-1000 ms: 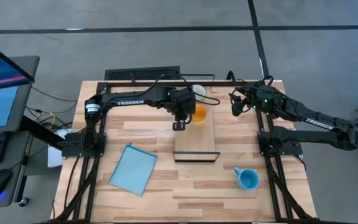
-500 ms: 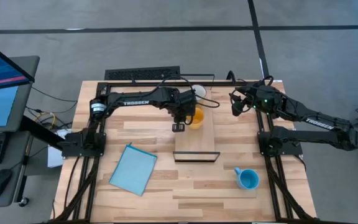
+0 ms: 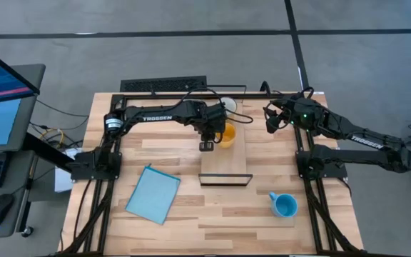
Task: Stack small to large cups/mugs on shelf
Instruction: Put the orange mug on the shelf, then put the blue mug on the shelf
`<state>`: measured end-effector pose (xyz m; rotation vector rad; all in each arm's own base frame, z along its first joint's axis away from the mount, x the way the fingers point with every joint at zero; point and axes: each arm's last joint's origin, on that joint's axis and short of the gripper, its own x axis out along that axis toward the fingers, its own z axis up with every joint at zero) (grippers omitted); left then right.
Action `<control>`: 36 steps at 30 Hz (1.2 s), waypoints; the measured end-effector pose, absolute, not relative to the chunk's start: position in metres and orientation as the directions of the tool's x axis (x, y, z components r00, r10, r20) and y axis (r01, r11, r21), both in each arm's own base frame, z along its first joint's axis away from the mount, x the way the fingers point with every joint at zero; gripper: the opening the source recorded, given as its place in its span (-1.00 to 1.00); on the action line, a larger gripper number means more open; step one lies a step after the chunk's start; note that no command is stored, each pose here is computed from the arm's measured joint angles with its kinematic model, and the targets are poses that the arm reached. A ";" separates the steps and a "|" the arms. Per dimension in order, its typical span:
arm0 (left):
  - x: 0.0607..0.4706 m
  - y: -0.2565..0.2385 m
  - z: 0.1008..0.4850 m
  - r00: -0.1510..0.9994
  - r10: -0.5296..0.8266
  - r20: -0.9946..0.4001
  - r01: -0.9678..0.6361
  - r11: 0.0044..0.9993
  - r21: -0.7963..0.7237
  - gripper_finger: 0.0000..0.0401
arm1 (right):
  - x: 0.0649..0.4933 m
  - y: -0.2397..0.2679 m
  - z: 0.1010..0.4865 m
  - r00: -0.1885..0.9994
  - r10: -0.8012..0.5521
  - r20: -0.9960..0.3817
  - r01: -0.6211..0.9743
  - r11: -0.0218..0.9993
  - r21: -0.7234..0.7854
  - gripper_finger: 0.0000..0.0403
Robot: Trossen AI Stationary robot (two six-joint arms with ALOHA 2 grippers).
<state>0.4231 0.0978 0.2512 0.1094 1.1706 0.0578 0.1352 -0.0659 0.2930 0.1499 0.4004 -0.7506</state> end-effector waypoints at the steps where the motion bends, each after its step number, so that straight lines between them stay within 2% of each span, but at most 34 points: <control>1: 0.423 0.098 0.251 0.384 0.101 -0.918 0.012 0.993 0.114 -0.53 | 0.135 -0.066 0.293 0.660 -0.632 -0.405 0.689 0.725 -0.009 0.10; 6: 0.422 0.098 0.251 0.381 0.102 -0.919 -0.008 0.994 0.106 -0.42 | 0.135 -0.066 0.293 0.660 -0.632 -0.405 0.689 0.725 -0.009 0.10; 23: 0.414 0.096 0.248 0.297 0.084 -0.951 -0.017 0.996 0.082 -0.40 | 0.135 -0.066 0.293 0.660 -0.632 -0.406 0.689 0.725 -0.009 0.10; 26: 0.407 0.095 0.246 0.223 0.098 -0.970 -0.026 0.995 0.094 -0.40 | 0.135 -0.066 0.293 0.660 -0.632 -0.406 0.689 0.725 -0.009 0.10; 30: 0.393 0.094 0.244 0.069 0.119 -0.990 -0.031 0.993 0.117 -0.40 | 0.135 -0.066 0.293 0.660 -0.632 -0.406 0.689 0.725 -0.009 0.10; 36: 0.369 0.087 0.246 -0.167 0.028 -0.986 -0.084 0.996 0.043 -0.40 | 0.135 -0.066 0.293 0.658 -0.631 -0.410 0.689 0.725 -0.011 0.10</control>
